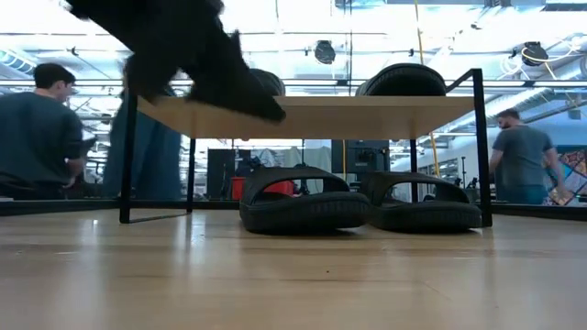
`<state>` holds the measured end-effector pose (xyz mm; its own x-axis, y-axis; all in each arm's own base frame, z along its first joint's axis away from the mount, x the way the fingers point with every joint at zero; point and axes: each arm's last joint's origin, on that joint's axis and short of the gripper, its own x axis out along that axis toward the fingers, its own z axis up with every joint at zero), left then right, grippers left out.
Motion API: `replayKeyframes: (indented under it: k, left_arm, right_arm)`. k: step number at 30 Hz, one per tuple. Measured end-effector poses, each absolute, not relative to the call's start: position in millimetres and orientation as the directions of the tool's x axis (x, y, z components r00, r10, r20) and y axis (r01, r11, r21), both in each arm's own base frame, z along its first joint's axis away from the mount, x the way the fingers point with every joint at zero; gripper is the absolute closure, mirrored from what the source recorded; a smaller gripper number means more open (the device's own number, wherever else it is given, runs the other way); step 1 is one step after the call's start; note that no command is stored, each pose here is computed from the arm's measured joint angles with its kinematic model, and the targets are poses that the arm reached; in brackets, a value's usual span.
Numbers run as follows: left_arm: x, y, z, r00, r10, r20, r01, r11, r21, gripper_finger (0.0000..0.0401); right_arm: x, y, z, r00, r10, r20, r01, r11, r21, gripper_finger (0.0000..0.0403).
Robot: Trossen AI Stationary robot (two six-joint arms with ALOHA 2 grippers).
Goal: Pick and place slides into the shelf
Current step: Put the slide under the shelf
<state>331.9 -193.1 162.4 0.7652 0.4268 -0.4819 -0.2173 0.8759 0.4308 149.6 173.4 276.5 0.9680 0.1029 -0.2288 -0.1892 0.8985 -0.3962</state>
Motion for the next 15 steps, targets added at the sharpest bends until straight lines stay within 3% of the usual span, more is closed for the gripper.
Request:
replayKeyframes:
  k: [8, 15]
  left_arm:
    - [353.9, -194.6, 161.2, 0.74, 0.455, -0.496, -0.238, 0.866, 0.44, 0.0366]
    - [353.1, -196.1, 162.4, 0.718, 0.414, -0.559, -0.115, 0.863, 0.492, 0.0282]
  right_arm:
    - [149.4, 173.4, 275.9, 0.966, 0.106, -0.234, -0.191, 0.906, -0.379, 0.0403]
    - [149.2, 173.3, 275.3, 0.965, 0.106, -0.24, -0.194, 0.904, -0.381, 0.0403]
